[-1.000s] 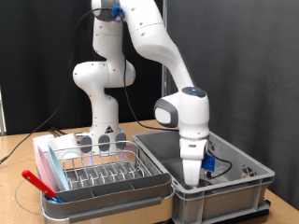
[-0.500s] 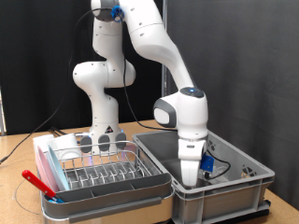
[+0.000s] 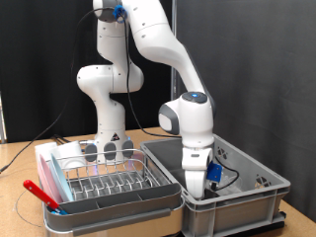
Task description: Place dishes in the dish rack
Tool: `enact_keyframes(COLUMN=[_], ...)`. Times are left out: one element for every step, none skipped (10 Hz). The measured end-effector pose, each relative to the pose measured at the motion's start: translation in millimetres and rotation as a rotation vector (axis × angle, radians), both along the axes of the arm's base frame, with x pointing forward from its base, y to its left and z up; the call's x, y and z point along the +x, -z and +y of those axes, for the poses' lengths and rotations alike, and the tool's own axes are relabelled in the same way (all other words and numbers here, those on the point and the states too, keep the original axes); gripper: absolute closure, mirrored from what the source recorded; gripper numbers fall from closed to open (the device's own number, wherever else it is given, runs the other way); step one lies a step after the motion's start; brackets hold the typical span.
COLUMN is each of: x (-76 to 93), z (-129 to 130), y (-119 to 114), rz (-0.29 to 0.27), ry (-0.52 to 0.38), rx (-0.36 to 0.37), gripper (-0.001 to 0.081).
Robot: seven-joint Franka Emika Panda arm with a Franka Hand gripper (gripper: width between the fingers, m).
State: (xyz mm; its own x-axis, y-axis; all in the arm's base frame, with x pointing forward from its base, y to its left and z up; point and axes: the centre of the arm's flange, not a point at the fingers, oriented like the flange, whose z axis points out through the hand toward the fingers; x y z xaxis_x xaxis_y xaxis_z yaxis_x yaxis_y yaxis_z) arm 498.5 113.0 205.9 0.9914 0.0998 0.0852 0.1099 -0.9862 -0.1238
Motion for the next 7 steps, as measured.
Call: enact_keyframes(x=[0.5,0.8,0.0,-1.4,-1.9,-2.3,-3.1], z=[-1.6,-2.6,-3.6,-4.1,-4.3,-3.8,-4.3], y=[-4.4,-11.6,-21.0,-34.3,-49.4,-64.5,-79.0], rz=[-0.002,-0.002,0.007,0.014,0.000,-0.023,-0.047], ry=[-0.005,-0.019,-0.046,-0.079,-0.101,-0.115,-0.127], rx=[0.026,0.055,0.083,0.116,0.135,0.152,0.169], gripper=[0.0780,0.0780,0.0780,0.0780,0.0782,0.0787,0.0787])
